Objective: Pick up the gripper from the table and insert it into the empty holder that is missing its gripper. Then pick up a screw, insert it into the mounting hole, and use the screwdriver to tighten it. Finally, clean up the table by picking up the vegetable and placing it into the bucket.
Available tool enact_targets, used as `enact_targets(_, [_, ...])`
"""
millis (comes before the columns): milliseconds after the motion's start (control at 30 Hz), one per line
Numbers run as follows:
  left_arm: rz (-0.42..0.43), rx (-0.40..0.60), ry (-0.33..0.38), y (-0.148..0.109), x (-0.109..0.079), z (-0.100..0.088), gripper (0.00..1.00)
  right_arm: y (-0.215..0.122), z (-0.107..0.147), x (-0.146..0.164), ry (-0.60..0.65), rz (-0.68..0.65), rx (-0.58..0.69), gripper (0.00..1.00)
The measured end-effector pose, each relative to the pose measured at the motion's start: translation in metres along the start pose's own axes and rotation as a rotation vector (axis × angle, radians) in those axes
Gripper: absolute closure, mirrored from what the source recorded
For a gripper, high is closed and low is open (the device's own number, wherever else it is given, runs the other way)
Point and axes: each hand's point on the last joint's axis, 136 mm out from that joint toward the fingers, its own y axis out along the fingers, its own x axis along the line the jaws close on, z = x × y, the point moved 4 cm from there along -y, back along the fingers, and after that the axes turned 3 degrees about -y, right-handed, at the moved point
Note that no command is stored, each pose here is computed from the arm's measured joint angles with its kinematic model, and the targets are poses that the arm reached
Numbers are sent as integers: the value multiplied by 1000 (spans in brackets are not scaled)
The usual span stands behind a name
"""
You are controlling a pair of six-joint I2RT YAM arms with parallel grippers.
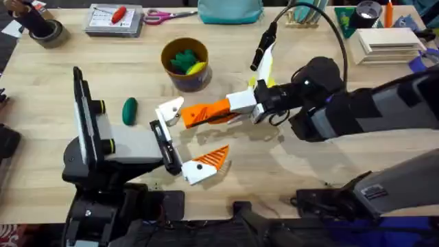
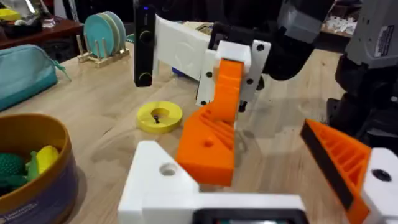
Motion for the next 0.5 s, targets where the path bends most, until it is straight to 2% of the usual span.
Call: enact_targets(500, [0,0,0,0,0,0,15,0,0,0,13,0,-1,992])
